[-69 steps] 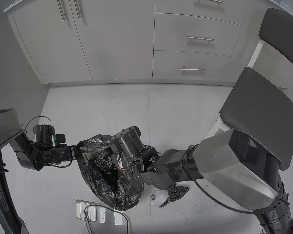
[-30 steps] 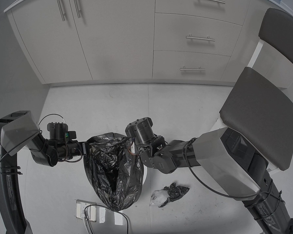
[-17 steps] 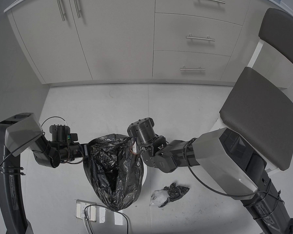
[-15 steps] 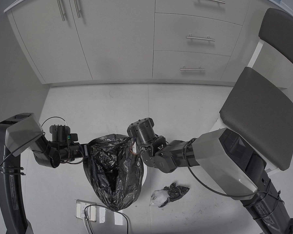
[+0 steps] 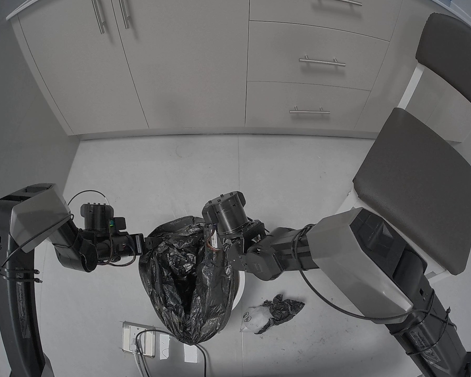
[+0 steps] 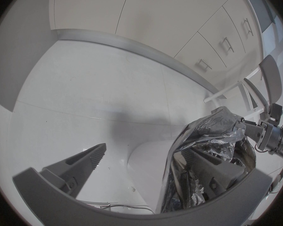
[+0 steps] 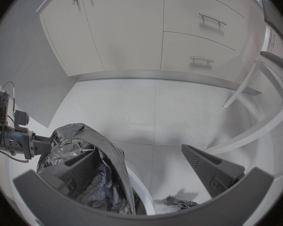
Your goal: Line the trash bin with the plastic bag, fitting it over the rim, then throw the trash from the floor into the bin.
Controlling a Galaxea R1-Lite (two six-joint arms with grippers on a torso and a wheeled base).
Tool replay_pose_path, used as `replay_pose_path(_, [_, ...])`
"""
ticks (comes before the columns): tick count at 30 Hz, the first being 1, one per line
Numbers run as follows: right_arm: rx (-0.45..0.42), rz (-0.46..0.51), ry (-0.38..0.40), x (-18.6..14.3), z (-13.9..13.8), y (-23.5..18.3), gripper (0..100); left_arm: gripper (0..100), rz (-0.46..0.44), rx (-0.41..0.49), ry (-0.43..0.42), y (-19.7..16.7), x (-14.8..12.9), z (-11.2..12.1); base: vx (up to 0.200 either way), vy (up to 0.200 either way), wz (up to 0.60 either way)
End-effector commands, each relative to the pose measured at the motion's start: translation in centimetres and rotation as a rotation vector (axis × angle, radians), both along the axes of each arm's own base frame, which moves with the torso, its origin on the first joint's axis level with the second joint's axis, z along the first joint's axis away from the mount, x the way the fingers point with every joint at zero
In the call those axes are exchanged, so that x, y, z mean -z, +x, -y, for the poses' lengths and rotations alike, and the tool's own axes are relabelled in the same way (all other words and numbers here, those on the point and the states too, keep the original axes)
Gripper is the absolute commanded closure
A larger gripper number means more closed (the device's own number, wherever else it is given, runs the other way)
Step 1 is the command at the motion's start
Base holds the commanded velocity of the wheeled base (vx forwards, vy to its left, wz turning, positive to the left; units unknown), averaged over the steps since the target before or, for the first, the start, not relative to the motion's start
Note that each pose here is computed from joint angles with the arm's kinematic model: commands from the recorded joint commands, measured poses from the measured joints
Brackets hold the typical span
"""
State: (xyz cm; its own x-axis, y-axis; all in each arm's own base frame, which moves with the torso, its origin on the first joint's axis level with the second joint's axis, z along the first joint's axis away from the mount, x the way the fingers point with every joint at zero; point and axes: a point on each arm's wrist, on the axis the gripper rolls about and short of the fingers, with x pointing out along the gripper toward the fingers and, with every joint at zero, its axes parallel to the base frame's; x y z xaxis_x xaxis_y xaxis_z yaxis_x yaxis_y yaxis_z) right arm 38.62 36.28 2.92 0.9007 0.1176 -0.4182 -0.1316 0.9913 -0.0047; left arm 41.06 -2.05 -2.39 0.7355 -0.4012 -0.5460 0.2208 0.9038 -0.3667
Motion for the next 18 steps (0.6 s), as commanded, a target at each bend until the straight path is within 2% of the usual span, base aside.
replay_pose_path(1, [-0.003,-0.001,0.000,0.0,-0.1,-0.1,0,0,-0.008,-0.002,0.002,-0.3,0.1,-0.1,0.000,0.000,0.00])
replay_pose_path(14, [-0.008,0.001,0.002,-0.2,-0.3,-0.3,0,0,0.015,-0.050,0.042,-1.3,-1.0,-0.8,0.000,0.000,0.00])
replay_pose_path(18, [-0.009,0.002,0.005,-0.3,-0.3,-0.4,0,0,0.023,-0.038,0.120,-1.2,0.0,-1.2,0.000,0.000,0.00])
